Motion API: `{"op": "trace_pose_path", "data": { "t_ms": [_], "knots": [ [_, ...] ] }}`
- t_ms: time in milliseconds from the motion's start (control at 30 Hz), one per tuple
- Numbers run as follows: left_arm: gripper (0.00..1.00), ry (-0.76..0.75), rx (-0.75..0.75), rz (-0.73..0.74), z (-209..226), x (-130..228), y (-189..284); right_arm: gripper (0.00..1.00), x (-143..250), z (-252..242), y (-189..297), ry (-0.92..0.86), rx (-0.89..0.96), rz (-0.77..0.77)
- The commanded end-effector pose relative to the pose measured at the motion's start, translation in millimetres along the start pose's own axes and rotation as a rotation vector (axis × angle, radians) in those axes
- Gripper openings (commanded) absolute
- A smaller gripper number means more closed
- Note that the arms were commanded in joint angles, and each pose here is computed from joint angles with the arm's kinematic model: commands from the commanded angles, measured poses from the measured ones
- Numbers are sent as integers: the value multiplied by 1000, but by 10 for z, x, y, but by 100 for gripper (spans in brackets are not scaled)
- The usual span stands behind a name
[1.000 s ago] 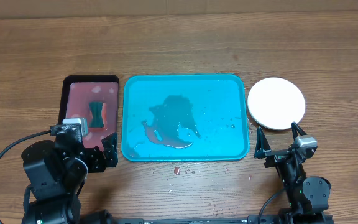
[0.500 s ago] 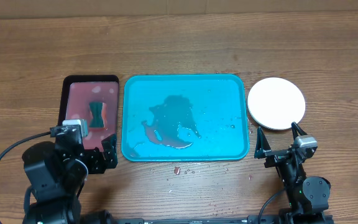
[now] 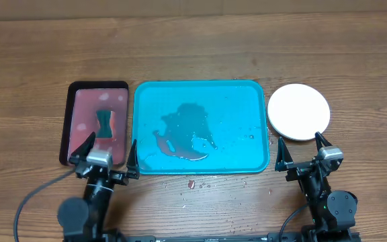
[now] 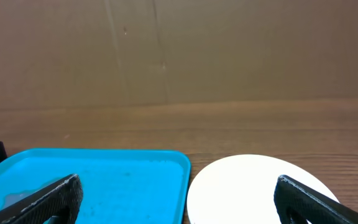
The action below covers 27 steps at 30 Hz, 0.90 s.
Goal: Clean dirty plates on tray and stack at the side
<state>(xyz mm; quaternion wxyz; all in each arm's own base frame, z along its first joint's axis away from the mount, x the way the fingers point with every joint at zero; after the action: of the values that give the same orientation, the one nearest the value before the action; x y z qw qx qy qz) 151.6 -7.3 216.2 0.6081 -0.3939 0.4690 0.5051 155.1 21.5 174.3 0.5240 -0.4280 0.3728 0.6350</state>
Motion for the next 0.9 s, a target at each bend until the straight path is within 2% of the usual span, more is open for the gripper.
{"op": "trace_pose_path", "data": {
  "t_ms": [0, 67, 200, 400, 867],
  "knots": [
    [100, -9, -101, -69, 20, 136, 8, 100, 16, -14, 1, 7, 1, -5],
    [100, -4, -146, -100, 40, 196, -13, 100, 16, -14, 1, 7, 0, -5],
    [100, 8, -174, -57, 53, 277, -18, 100, 16, -14, 1, 7, 1, -5],
    [100, 59, -140, 116, -10, 550, -19, 100, 16, -14, 1, 7, 0, -5],
    [100, 59, -142, 118, -6, 551, -24, 100, 16, -14, 1, 7, 0, -5]
  ]
}}
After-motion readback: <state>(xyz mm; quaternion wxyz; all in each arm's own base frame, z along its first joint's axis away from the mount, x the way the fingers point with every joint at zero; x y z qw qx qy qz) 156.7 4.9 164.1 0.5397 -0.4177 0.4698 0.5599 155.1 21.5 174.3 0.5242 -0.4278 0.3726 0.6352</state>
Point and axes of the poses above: each gripper's point midway between its finger pads, its own y axis back along the fingers, its own z axis along the line the jaws close on, x = y × z, the point moved 9 cm from there along y, back along the fingers, and after that the axes turned 14 degrees about -y, right-handed, at the moved point
